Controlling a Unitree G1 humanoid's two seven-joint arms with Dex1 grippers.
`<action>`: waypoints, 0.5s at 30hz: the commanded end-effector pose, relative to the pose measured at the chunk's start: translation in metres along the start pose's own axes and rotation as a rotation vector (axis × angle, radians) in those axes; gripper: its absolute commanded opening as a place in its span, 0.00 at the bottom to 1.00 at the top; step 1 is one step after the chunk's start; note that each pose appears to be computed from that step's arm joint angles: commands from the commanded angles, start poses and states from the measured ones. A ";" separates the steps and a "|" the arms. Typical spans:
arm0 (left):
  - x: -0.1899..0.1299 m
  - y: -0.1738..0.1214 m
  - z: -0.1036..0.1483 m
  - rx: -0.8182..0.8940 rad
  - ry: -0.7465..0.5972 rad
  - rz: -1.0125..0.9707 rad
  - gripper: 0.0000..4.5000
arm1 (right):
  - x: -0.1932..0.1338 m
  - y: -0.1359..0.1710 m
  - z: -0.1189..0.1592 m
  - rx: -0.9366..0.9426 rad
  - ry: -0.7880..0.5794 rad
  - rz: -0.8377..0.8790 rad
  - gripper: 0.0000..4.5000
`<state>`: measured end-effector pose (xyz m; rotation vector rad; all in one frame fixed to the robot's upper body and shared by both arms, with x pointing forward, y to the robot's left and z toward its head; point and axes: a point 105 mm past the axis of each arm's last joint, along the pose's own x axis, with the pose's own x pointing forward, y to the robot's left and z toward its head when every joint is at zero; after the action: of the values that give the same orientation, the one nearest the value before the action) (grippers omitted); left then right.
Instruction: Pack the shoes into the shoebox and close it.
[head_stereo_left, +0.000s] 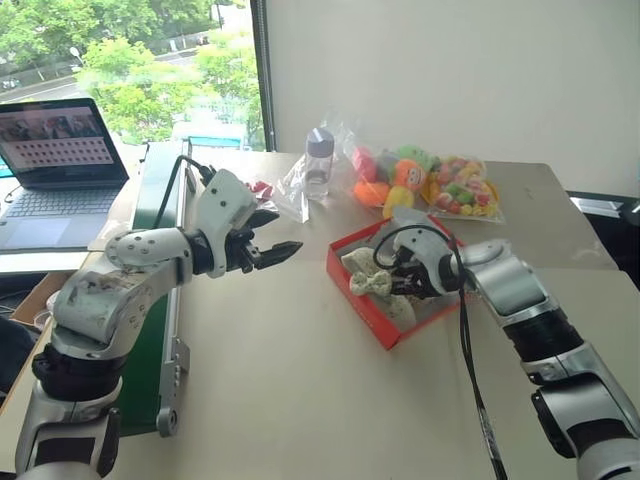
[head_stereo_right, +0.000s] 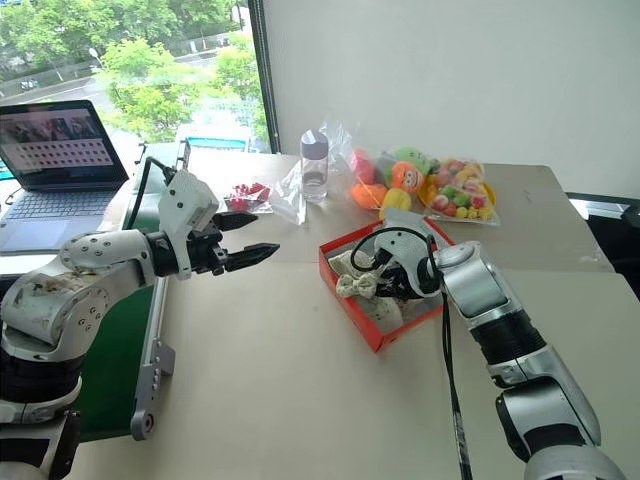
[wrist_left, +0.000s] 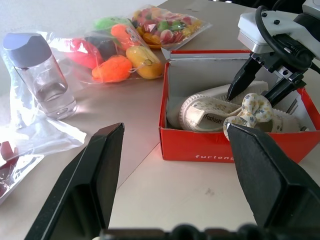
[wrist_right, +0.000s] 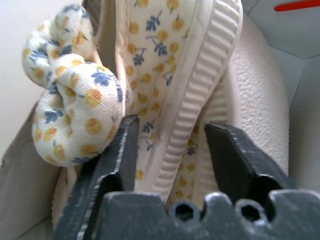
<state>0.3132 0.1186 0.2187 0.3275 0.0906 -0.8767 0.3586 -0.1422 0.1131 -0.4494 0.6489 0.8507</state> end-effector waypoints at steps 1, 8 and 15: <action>-0.002 0.000 0.013 0.044 -0.037 0.002 0.78 | -0.014 -0.007 0.015 0.052 -0.059 0.000 0.96; -0.003 -0.003 0.014 0.045 -0.040 -0.006 0.78 | -0.060 -0.032 0.046 0.152 -0.192 -0.050 0.99; -0.001 0.000 0.015 0.046 -0.039 -0.011 0.78 | -0.087 -0.030 0.064 0.102 -0.246 -0.023 0.99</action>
<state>0.3133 0.1177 0.2202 0.3292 0.0875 -0.8838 0.3671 -0.1763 0.1896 -0.2575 0.5566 0.7755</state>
